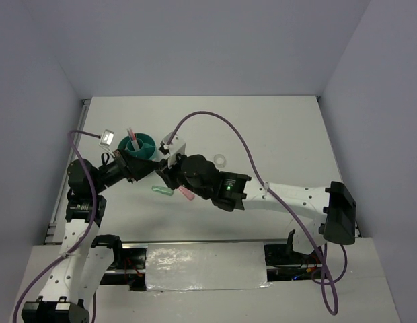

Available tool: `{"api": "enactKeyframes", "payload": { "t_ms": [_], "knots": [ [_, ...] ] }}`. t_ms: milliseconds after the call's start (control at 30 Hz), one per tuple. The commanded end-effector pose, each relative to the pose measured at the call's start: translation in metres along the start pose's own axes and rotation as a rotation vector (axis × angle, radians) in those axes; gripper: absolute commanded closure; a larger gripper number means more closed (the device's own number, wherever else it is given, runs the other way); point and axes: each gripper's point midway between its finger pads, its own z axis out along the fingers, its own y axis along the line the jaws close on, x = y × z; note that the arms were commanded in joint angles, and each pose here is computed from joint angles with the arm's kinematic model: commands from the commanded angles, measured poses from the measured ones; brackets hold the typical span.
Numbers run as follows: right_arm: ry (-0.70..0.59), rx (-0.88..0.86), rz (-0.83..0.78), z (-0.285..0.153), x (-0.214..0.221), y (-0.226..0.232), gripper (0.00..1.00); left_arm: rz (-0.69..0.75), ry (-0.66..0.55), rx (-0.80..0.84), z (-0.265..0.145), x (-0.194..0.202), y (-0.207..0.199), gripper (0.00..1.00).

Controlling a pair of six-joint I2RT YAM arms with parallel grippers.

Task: Sort the stationery into containers
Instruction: Place the stationery in the storage box.

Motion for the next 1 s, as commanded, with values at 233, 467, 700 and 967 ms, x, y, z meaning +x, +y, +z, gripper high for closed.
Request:
{"api": "enactKeyframes", "payload": {
  "t_ms": [233, 467, 700, 967],
  "knots": [
    [-0.043, -0.043, -0.018, 0.002, -0.02, 0.016, 0.96, 0.077, -0.016, 0.013, 0.004, -0.013, -0.009, 1.0],
    [-0.065, -0.128, 0.022, -0.026, -0.012, 0.002, 0.06, 0.311, -0.167, -0.535, -0.015, -0.075, 0.071, 1.0],
    [-0.121, -0.116, 0.05, -0.088, 0.001, -0.037, 0.05, 0.494, -0.239, -0.723, -0.035, -0.136, 0.148, 1.0],
    [-0.11, -0.136, 0.005, -0.121, 0.028, -0.047, 0.05, 0.67, -0.301, -0.723, -0.024, -0.191, 0.171, 1.0]
  ]
}}
